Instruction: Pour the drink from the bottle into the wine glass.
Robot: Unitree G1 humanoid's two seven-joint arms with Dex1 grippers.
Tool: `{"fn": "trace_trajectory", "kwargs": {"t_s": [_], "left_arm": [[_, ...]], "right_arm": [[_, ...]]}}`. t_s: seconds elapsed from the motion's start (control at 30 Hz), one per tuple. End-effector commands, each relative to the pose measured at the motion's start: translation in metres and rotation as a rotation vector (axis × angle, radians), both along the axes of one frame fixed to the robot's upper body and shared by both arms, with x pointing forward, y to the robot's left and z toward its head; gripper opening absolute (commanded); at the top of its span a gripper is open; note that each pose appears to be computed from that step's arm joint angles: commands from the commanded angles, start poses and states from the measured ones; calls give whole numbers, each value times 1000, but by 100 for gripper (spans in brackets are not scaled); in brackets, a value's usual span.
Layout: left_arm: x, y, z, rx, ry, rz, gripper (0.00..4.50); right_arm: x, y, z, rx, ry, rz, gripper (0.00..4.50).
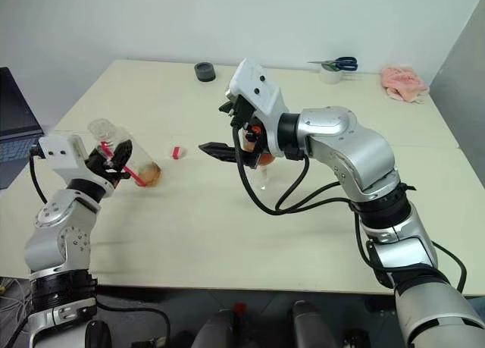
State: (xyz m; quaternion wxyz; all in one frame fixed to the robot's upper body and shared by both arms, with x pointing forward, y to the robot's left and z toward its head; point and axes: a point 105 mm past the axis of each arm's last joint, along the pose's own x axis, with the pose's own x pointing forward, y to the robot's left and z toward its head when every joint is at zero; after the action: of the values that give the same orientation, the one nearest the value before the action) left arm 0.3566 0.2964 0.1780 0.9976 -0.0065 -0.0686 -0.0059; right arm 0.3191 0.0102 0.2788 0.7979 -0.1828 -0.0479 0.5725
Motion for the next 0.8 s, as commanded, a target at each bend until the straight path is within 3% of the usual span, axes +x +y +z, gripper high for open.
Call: {"fn": "trace_trajectory", "kwargs": {"t_s": [0.03, 0.13, 0.3, 0.53, 0.67, 0.8], "left_arm": [[-2, -2, 8, 55, -32, 3, 346], [-3, -4, 7, 67, -29, 1, 444], [-11, -8, 11, 78, -20, -19, 447], [-40, -13, 14, 93, -13, -64, 447], [-60, -21, 12, 67, -63, -100, 447], [-70, -38, 14, 26, -117, -134, 447]], "right_arm": [[-6, -1, 15, 6, -61, 6, 450], [-5, -2, 15, 2, -62, -2, 450], [-3, -6, 15, -1, -69, -13, 450], [7, -26, 22, 41, -85, -51, 450], [36, -73, 35, 242, -135, -254, 450], [65, -139, 42, 477, -172, -590, 450]]}}
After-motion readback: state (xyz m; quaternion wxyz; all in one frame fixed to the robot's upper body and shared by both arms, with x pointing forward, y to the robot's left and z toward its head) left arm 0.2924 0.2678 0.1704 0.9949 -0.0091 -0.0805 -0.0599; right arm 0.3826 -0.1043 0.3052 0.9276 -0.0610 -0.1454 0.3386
